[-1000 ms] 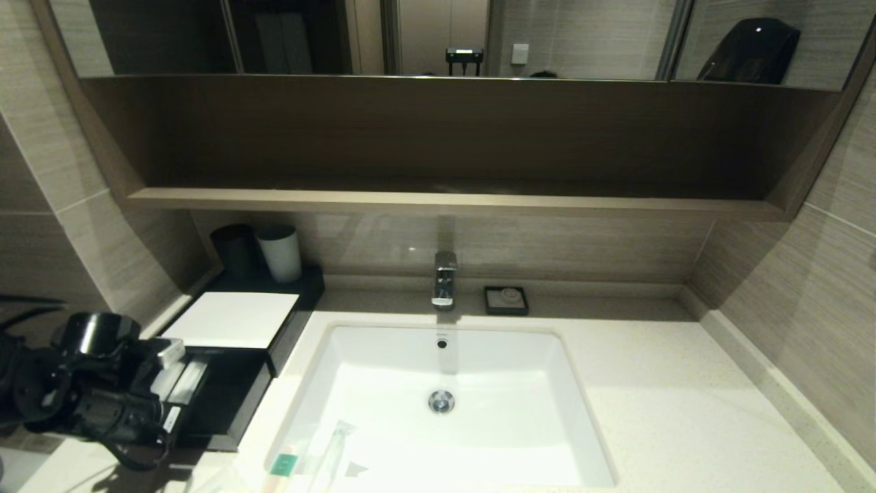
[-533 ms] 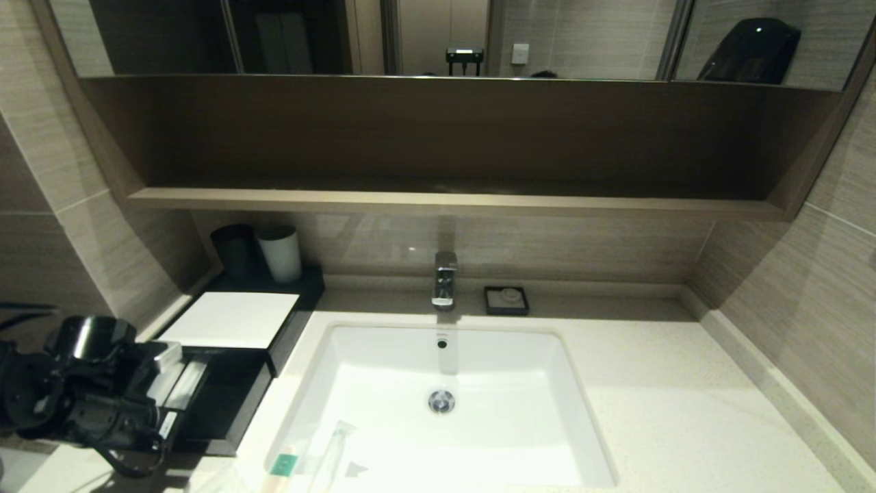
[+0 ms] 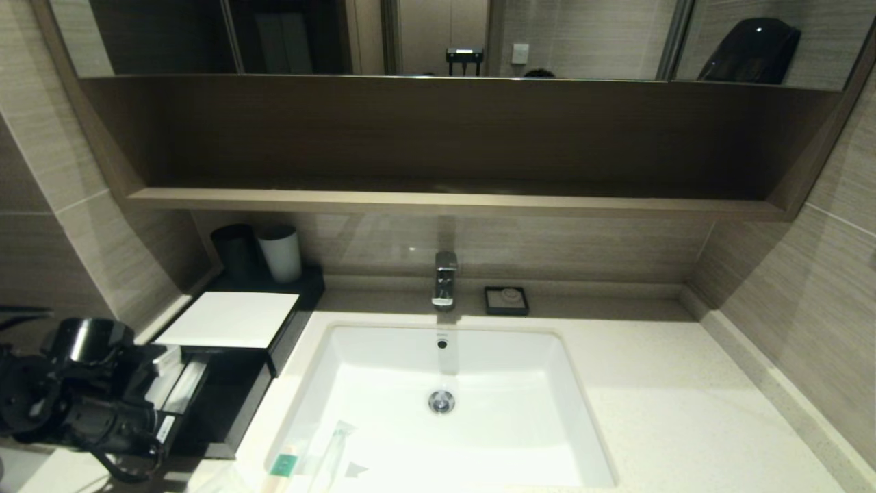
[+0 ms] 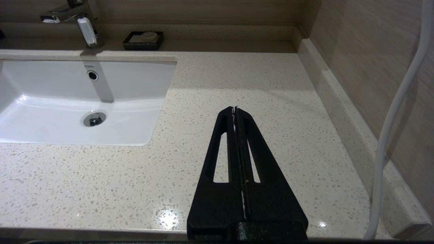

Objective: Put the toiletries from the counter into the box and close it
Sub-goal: Open the drawer

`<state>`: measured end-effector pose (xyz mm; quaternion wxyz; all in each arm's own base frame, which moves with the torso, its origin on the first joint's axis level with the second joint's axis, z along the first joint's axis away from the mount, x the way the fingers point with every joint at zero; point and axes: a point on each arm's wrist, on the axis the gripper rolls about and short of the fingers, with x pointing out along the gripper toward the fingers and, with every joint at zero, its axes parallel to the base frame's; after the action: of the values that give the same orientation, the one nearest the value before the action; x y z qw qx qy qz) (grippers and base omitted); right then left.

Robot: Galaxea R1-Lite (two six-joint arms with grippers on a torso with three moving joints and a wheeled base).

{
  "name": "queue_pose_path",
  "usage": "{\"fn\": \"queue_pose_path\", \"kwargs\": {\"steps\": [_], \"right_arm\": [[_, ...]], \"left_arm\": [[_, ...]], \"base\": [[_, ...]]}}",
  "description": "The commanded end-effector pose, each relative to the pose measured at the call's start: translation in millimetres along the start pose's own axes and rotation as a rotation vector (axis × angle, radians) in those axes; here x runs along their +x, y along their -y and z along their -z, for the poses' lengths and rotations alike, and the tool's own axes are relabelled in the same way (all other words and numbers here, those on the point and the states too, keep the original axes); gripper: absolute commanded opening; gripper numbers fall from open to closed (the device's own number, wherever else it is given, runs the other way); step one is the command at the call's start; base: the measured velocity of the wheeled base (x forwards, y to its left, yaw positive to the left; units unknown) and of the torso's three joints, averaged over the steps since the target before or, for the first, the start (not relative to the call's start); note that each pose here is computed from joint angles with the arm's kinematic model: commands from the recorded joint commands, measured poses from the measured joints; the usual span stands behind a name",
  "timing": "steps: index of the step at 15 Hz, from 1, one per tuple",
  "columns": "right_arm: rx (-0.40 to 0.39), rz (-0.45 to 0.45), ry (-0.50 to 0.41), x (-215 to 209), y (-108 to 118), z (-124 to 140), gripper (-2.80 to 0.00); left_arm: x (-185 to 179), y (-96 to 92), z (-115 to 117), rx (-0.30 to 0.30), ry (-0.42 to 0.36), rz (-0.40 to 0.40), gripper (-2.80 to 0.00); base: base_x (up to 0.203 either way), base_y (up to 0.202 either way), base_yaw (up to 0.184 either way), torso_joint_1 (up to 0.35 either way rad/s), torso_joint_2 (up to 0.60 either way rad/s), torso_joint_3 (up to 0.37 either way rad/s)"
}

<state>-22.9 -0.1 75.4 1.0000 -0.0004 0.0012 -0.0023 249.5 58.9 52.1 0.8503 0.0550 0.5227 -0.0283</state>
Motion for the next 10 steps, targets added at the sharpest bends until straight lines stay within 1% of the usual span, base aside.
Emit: {"fn": "queue_pose_path", "kwargs": {"steps": [1, 5, 7, 10], "right_arm": [[-0.001, 0.0, 0.0, 0, 0, 0, -2.8], [-0.001, 0.0, -0.001, 0, 0, 0, -2.8], [-0.001, 0.0, -0.001, 0, 0, 0, -2.8], [-0.001, 0.0, 0.001, 0, 0, 0, -2.8]], "left_arm": [[-5, -0.9, -3, -0.001, 0.026, -0.009, -2.8], [-22, -1.2, -9, -0.015, 0.1, -0.029, -2.8], [-29, -1.8, -13, -0.032, 0.135, -0.038, -2.8], [-53, -1.2, -18, -0.077, 0.226, -0.061, -2.8]], "base": [[0.0, 0.0, 0.0, 0.0, 0.0, 0.0], [0.0, 0.0, 0.0, 0.0, 0.0, 0.0], [0.0, 0.0, 0.0, 0.0, 0.0, 0.0], [0.0, 0.0, 0.0, 0.0, 0.0, 0.0]]}}
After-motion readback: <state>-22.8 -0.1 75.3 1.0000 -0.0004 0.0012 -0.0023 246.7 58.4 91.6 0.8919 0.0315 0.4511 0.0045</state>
